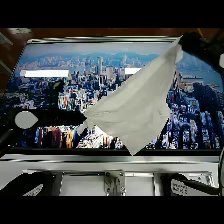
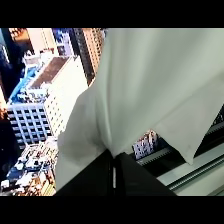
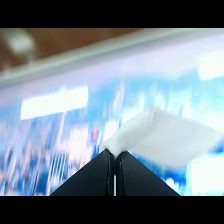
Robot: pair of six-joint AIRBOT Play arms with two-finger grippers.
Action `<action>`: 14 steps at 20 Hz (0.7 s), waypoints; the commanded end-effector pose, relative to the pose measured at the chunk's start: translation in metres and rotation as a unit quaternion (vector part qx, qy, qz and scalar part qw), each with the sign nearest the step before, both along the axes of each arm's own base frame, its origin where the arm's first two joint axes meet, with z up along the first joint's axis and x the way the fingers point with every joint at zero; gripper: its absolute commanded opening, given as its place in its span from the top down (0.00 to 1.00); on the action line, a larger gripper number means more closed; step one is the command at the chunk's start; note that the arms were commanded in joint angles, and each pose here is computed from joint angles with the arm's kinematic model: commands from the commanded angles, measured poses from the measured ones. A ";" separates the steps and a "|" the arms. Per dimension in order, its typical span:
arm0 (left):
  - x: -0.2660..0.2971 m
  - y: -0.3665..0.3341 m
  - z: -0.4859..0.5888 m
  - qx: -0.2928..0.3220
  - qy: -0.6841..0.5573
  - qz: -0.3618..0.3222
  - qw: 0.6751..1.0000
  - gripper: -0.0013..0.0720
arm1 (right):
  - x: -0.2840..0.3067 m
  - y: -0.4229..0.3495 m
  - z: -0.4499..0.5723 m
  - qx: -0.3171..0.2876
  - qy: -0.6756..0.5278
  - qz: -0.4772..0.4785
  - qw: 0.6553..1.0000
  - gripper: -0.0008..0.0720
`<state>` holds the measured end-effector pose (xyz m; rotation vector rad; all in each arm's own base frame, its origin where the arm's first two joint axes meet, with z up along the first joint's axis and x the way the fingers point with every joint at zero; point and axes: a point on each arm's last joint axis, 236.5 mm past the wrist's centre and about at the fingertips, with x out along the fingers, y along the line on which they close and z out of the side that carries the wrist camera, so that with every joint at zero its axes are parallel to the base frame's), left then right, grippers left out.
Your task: Fold the shirts.
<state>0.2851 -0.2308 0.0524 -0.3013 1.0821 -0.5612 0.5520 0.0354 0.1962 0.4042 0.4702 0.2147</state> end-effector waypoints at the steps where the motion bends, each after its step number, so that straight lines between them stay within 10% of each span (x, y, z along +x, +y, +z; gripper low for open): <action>1: -0.002 -0.020 -0.060 -0.008 0.048 0.015 0.999 0.92 | -0.034 0.051 -0.148 0.061 0.238 0.117 0.962 0.90; 4: 0.011 -0.009 -0.070 0.002 0.052 0.028 0.998 0.92 | -0.057 0.059 -0.180 0.089 0.320 0.130 0.934 0.87; 6: 0.023 0.006 -0.056 -0.001 0.053 0.038 0.998 0.92 | -0.069 0.058 -0.151 0.093 0.306 0.171 0.932 0.04; 14: 0.039 0.028 -0.002 0.013 0.019 -0.021 1.000 0.92 | -0.247 -0.039 -0.141 0.049 0.486 0.115 0.865 0.04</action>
